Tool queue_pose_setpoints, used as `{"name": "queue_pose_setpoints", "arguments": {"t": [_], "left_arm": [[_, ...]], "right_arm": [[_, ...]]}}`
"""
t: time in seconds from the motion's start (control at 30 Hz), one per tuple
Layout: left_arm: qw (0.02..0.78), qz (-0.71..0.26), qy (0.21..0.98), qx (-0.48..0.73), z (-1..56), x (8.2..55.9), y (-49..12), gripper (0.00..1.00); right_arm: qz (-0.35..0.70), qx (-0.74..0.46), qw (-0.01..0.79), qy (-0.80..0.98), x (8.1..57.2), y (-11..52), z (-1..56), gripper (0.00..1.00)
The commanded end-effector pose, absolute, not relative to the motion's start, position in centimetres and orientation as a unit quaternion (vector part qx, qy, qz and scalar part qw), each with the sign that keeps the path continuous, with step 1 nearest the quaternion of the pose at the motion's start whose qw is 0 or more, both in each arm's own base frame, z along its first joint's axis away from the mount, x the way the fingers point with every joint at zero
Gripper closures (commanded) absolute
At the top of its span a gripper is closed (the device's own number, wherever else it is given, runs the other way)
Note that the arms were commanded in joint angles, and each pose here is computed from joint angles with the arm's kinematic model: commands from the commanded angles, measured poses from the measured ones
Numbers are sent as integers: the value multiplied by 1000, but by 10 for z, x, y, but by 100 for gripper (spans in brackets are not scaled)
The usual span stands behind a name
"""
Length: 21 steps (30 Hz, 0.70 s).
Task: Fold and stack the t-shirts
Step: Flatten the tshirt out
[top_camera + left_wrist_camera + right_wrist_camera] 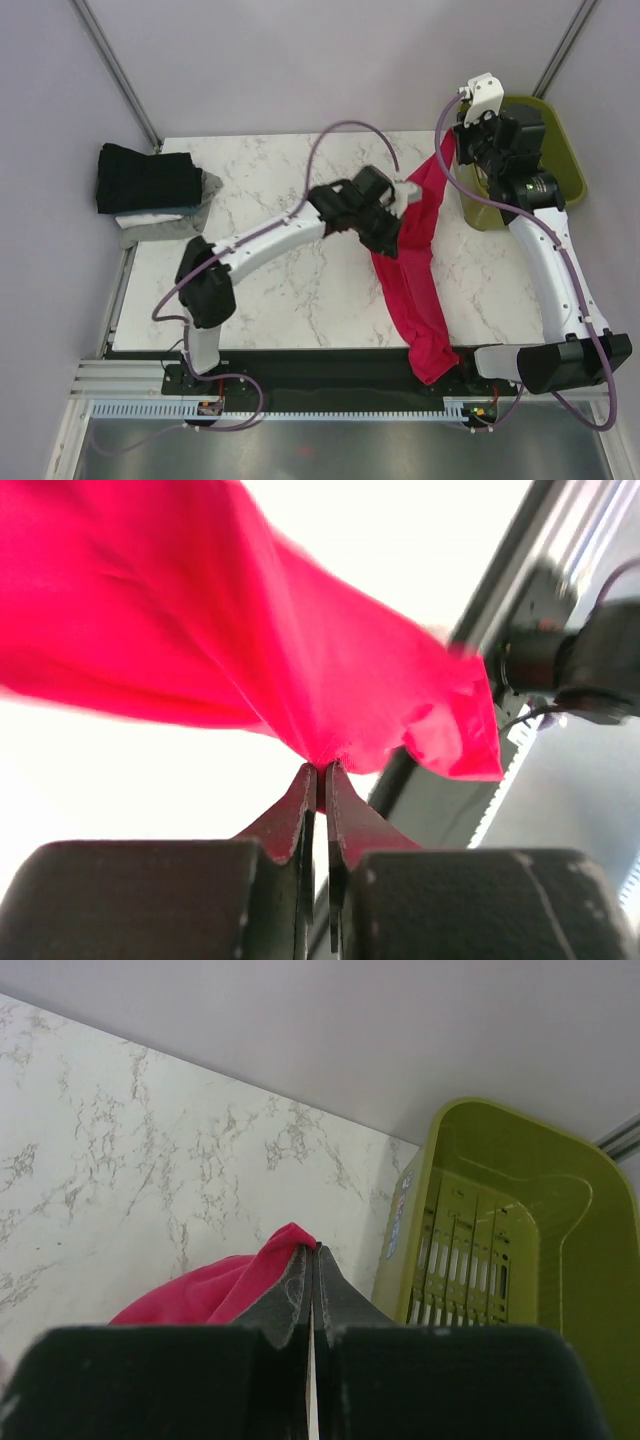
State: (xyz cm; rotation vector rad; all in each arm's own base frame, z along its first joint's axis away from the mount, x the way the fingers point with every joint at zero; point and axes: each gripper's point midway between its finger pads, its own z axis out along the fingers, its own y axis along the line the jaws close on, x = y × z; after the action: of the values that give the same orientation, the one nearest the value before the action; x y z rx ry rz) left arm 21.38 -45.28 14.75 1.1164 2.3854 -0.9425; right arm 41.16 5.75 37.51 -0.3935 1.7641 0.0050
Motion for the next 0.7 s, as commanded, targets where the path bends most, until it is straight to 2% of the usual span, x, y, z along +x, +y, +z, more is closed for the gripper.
{"name": "queue_pose_setpoints", "arguments": {"t": [0.0,0.03,0.1,0.23,0.37,0.47,0.67], "left_arm": [[298,-316,794,427,258,265,-397,94],[306,-301,789,440,266,270,-382,98],[365,-265,767,456,301,292,-348,98],[414,-174,758,473,338,314,-288,98],[493,-97,757,416,398,342,-216,98],[551,-17,726,411,439,335,-176,98],[638,50,678,362,507,300,-118,98]], "right_arm": [[-18,-155,657,738,404,48,407,100],[-23,-145,660,737,404,44,409,100],[-29,-132,667,733,402,39,416,100],[-39,-113,698,706,397,31,454,100],[-54,-96,717,688,388,23,483,100],[-48,-78,731,676,377,21,502,100],[-15,-54,761,646,344,23,547,100]]}}
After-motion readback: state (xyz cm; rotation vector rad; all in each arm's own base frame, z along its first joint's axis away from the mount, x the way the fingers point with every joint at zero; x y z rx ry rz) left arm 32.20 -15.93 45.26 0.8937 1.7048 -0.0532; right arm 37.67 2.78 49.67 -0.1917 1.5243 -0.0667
